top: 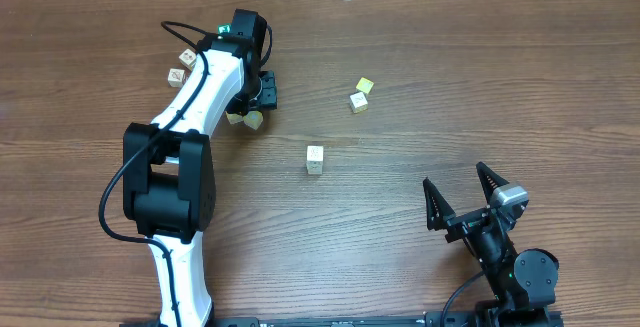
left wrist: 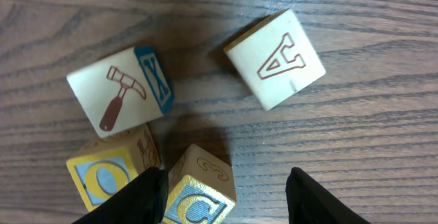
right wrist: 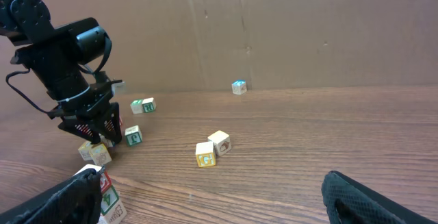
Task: Form a tower
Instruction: 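Lower the open left gripper around the yellow 'C' block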
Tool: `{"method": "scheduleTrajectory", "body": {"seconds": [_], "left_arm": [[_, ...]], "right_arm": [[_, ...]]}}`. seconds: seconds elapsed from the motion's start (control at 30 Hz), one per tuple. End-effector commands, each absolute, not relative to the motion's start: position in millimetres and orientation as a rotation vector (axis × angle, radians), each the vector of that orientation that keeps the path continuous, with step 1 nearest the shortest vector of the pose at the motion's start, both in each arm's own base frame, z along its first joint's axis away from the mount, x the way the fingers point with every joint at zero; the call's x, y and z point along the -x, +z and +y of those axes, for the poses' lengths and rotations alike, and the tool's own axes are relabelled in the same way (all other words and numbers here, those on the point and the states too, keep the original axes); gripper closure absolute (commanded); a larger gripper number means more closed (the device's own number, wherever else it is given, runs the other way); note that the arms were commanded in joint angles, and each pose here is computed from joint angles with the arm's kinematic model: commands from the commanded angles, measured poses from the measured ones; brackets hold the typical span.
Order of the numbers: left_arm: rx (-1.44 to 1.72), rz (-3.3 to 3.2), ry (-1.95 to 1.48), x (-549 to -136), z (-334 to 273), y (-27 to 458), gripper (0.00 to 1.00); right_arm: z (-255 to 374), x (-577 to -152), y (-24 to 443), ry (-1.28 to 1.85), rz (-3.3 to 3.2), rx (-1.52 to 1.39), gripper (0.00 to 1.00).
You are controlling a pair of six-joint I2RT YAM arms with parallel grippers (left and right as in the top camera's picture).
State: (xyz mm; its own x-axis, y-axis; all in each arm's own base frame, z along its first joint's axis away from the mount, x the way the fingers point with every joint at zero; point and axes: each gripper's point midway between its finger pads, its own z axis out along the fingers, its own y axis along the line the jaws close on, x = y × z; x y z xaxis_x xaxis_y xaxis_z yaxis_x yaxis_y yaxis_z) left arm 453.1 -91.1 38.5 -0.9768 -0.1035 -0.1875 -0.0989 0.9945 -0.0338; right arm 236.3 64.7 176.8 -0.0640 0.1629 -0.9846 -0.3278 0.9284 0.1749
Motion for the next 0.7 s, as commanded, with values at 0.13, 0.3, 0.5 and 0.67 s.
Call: {"method": "scheduleTrajectory", "body": {"seconds": [0.13,0.3,0.5,0.67], "left_arm": [[-0.017,2.942,-0.047,-455.4,-96.6,37.6,0.46],[-0.038,2.953,-0.042,-450.8,-95.7,29.3,0.47],[-0.039,2.978,-0.041,-444.0,-94.9,25.2,0.47],[-0.042,3.007,-0.088,-437.4,-99.9,24.4,0.48]], "right_arm": [[63.7,-236.6,175.0,0.402,1.582,0.126,0.00],[63.7,-236.6,175.0,0.402,1.582,0.126,0.00],[63.7,-236.6,175.0,0.402,1.582,0.126,0.00],[63.7,-236.6,175.0,0.402,1.582,0.126,0.00]]}}
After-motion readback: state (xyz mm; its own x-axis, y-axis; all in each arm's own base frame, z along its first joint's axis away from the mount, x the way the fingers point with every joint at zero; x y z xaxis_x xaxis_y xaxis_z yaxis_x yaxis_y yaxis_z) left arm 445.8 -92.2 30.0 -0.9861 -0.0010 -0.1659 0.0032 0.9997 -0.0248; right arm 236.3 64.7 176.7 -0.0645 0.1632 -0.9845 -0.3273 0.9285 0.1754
